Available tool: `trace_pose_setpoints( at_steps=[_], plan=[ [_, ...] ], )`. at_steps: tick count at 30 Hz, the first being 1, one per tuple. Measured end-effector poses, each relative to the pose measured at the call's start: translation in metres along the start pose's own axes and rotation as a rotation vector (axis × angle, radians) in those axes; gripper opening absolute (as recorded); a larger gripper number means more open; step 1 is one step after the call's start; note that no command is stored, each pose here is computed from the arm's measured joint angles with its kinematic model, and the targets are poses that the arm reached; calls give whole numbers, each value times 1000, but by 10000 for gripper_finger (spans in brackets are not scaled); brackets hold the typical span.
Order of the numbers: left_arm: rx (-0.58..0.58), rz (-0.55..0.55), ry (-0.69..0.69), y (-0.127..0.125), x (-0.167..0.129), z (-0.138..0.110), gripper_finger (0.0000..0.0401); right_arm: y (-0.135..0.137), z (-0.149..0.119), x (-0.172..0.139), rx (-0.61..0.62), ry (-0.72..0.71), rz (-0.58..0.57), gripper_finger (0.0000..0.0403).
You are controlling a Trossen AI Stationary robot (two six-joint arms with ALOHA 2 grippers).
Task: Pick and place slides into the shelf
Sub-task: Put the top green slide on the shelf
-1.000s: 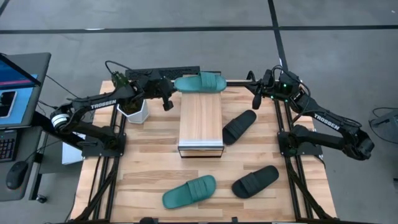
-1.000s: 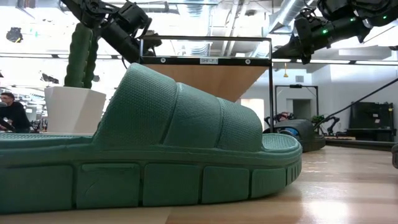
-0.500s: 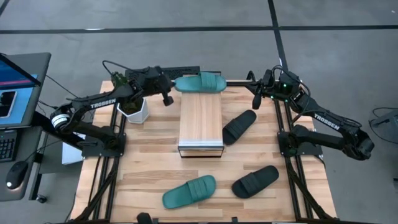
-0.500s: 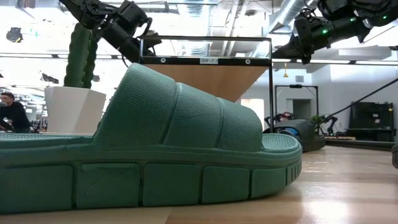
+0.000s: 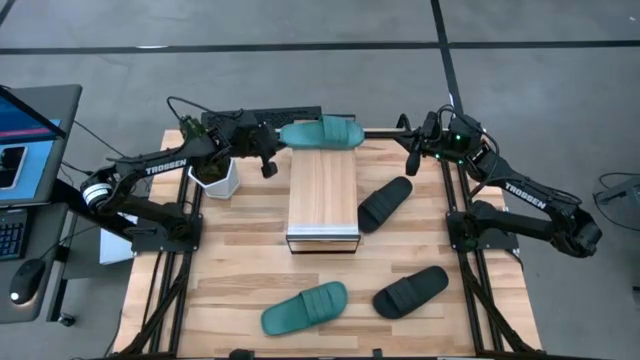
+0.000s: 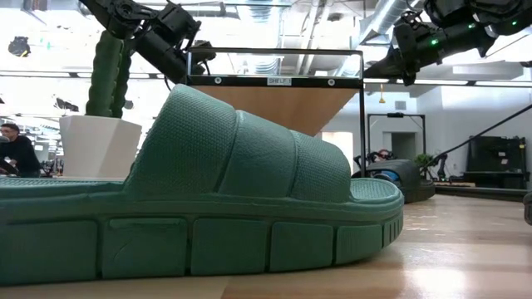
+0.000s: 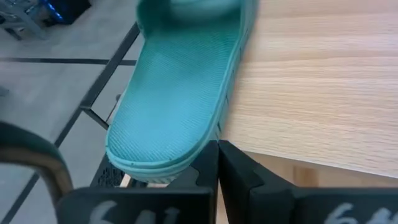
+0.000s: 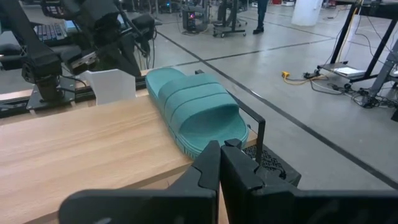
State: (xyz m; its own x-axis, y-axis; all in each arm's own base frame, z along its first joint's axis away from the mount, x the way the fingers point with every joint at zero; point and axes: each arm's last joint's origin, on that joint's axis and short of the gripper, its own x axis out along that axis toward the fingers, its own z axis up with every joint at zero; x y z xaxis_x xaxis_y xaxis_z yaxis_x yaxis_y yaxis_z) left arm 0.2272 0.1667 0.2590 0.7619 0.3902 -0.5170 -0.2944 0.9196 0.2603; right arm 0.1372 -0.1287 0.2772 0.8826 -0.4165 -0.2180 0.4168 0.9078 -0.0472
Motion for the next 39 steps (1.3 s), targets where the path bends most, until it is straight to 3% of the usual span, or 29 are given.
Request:
trace_pose_setpoints(
  at_steps=[4, 10, 17, 22, 29, 39],
  plan=[
    [-1, 2, 21, 0, 9, -4, 0, 0, 0, 0, -1, 0, 0, 0],
    [61, 113, 95, 2, 34, -13, 0, -1, 0, 0, -6, 4, -23, 0],
    [109, 238, 39, 13, 15, 15, 0, -1, 0, 0, -1, 3, -23, 0],
    [99, 263, 56, 17, 4, 18, 0, -1, 0, 0, -3, 4, -23, 0],
    [-16, 237, 213, 11, 1, 6, 0, 4, -1, 2, 56, 10, 5, 0],
    [-157, 244, 80, -11, -25, 29, 0, 30, -20, 31, 61, 176, 174, 0]
  ],
)
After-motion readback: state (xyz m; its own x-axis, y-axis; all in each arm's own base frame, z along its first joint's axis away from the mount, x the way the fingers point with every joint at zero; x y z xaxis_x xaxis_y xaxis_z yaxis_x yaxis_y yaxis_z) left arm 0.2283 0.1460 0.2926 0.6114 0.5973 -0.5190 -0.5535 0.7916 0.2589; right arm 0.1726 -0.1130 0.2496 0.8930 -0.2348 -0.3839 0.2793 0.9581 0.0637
